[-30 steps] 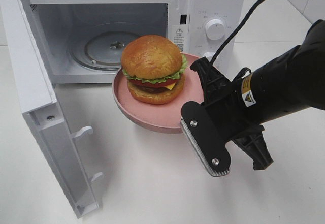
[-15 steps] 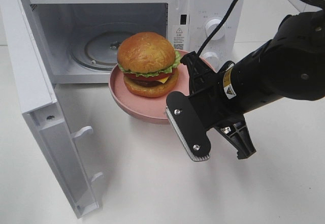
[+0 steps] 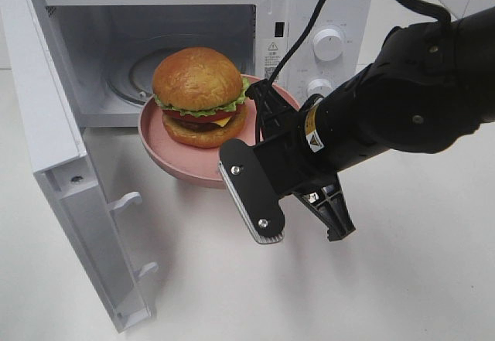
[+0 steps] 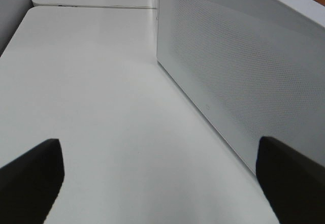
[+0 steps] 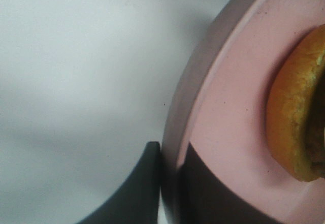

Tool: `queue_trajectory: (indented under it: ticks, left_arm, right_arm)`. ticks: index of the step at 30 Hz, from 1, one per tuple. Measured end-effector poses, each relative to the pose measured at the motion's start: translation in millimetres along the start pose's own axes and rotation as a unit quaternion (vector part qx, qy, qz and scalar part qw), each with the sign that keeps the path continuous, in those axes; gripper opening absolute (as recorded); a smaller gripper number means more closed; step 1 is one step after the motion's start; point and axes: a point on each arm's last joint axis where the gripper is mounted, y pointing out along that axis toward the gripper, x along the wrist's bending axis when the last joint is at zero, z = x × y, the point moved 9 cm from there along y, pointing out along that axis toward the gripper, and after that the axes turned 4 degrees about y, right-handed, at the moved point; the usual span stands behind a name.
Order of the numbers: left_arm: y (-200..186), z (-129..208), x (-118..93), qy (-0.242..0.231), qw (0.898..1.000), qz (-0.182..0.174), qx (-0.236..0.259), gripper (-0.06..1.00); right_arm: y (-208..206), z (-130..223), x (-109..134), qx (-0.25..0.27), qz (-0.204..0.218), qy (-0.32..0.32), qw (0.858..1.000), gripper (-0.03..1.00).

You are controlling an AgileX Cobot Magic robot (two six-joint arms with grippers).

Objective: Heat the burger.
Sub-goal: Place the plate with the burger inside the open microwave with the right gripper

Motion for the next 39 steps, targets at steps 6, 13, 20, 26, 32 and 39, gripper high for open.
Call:
queue_trajectory:
  ticks: [6, 13, 20, 26, 32, 39]
  left_arm:
    - [0, 0, 0, 0.000, 1.000, 0.000, 0.000, 0.97]
    - [0, 0, 0, 0.000, 1.000, 0.000, 0.000, 0.97]
    - [0, 0, 0, 0.000, 1.000, 0.000, 0.000, 0.97]
    - [0, 0, 0, 0.000, 1.000, 0.000, 0.000, 0.97]
    - [0, 0, 0, 0.000, 1.000, 0.000, 0.000, 0.97]
    - [0, 0, 0, 0.000, 1.000, 0.000, 0.000, 0.97]
  right_arm:
    - [3, -2, -11, -0.001, 0.007, 0.005, 1.000, 0.03]
    - [0, -4, -26, -0.003, 0.022, 0.014, 1.000, 0.03]
    - [8, -5, -32, 0.002, 0.015, 0.016, 1.000, 0.03]
    - [22, -5, -33, 0.009, -0.002, 0.029, 1.000, 0.03]
    - [30, -8, -45, 0.009, 0.004, 0.035, 0.999, 0.03]
    - [36, -11, -57, 0.011, 0.007, 0.044, 0.999, 0.03]
